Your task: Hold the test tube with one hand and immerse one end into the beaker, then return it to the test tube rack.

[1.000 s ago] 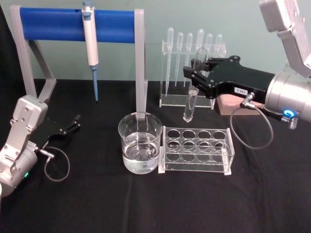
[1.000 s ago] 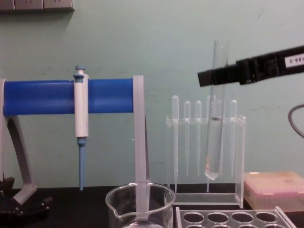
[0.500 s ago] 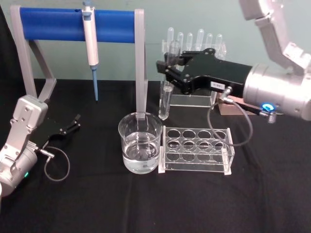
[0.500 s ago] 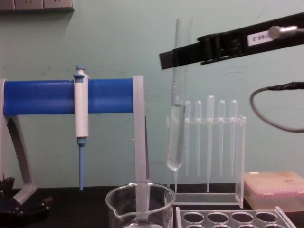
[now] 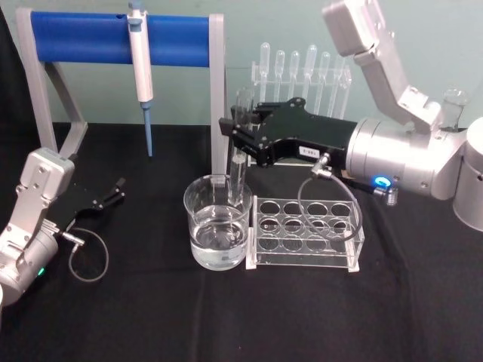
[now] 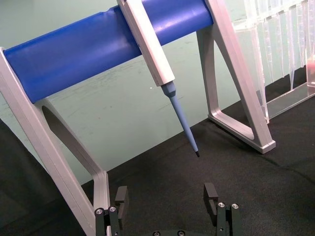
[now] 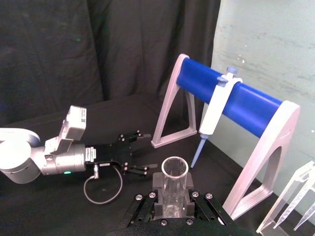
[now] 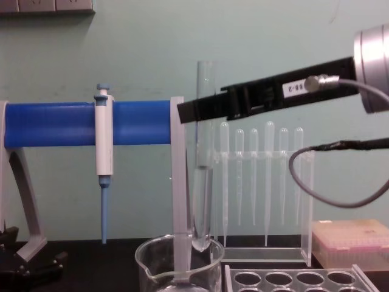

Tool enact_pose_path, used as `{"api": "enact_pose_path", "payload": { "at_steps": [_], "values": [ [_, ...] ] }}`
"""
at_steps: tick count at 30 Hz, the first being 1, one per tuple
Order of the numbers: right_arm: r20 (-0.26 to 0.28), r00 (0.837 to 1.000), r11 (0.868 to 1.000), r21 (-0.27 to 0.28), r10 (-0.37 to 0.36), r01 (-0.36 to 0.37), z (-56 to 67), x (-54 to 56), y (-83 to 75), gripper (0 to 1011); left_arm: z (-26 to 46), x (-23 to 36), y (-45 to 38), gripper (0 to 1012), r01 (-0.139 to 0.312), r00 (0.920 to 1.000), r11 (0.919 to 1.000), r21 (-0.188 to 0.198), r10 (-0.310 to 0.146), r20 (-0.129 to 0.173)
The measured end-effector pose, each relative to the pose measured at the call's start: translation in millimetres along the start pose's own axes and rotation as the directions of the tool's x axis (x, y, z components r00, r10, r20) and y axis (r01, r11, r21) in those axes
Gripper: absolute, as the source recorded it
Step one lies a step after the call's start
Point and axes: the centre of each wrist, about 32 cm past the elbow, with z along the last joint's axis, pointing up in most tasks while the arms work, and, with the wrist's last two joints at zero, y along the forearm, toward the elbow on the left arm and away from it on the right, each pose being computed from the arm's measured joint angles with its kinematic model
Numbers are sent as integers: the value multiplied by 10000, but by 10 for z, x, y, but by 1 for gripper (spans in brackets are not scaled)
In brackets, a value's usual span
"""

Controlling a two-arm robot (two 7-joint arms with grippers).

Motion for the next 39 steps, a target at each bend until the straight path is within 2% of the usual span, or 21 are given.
{"api": "enact_pose_path", "payload": {
  "at_steps": [4,11,24,39],
  "values": [
    [-62,10000,9999,-83,64,-65,-56,-4,40,225,0,0,0,1000,0,10000,10000,0,0,0],
    [-195,9998,9999,-63,98,-99,-229,-17,144,225,0,0,0,1000,0,10000,10000,0,0,1],
    [-73,10000,10000,-48,-9,8,-507,-69,313,225,0,0,0,1000,0,10000,10000,0,0,0],
    [-136,9998,9995,-277,-157,153,-712,-136,392,225,0,0,0,1000,0,10000,10000,0,0,0]
  ]
}}
